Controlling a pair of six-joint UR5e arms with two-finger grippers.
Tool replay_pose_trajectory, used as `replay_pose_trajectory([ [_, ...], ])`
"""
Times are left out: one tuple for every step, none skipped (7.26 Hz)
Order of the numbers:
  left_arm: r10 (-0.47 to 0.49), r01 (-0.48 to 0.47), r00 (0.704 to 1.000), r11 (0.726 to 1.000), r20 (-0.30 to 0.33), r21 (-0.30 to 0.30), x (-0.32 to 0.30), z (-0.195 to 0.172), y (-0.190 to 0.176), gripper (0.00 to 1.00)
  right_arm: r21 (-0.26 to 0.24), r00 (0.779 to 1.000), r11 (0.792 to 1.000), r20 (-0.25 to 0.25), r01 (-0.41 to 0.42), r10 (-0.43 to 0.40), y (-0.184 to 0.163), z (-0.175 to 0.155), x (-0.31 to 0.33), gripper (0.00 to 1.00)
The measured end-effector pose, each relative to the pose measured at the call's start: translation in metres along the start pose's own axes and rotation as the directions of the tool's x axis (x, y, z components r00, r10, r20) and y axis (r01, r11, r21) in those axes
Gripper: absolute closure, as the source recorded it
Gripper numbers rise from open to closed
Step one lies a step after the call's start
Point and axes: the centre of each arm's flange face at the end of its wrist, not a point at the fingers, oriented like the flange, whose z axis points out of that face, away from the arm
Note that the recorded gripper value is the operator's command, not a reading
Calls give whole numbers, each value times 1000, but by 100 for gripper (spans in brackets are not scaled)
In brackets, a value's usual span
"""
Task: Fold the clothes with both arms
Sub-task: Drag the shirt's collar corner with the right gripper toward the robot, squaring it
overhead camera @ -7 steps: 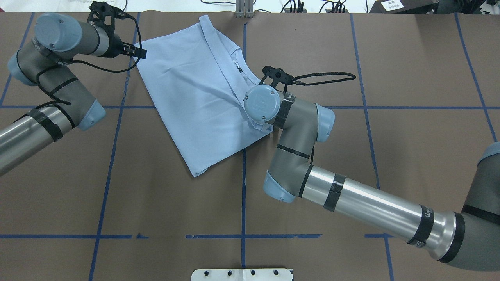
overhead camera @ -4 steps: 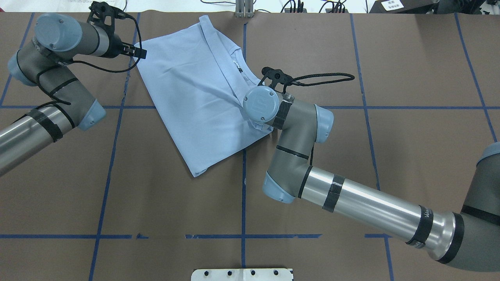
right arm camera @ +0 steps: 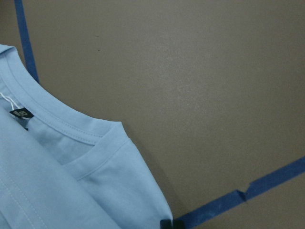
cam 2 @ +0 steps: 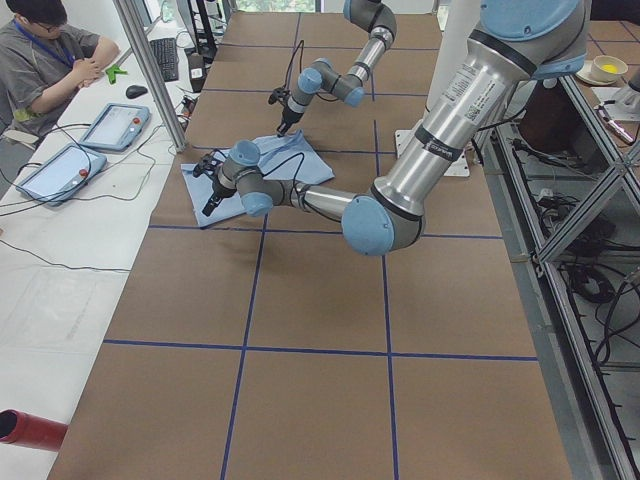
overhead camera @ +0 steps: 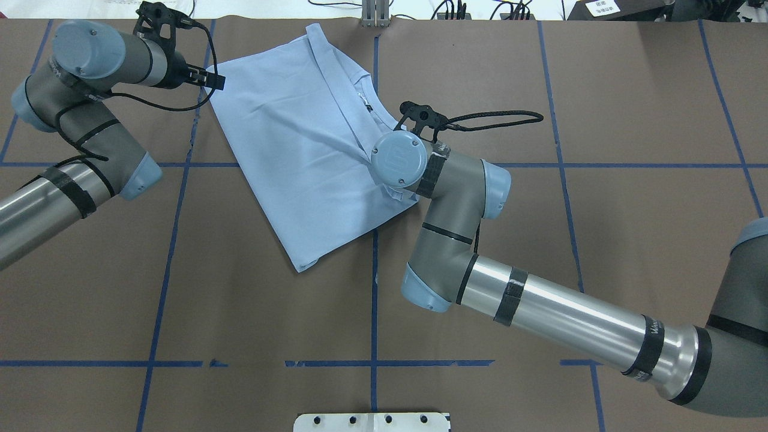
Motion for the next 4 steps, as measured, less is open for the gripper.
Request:
replay_pose_trajectory([
  [0,0,1000,1000,-2,2,0,0,0,0,-2,1000,1000,1,0,0,-1,-10,0,100],
  [0,0,1000,1000,-4,5,1,-1,-1,0,-10,1000,1000,4,6,-6,6,-27,11,100],
  [-1,1,1000,1000,-6,7,1,-1,-1,0,-21,999,999,19,25,-25,29,-50,35,100],
  [-1,1,1000,1000,-8,8,2,-1,-1,0,-23,998,998,42,52,-51,60,-76,68,100],
])
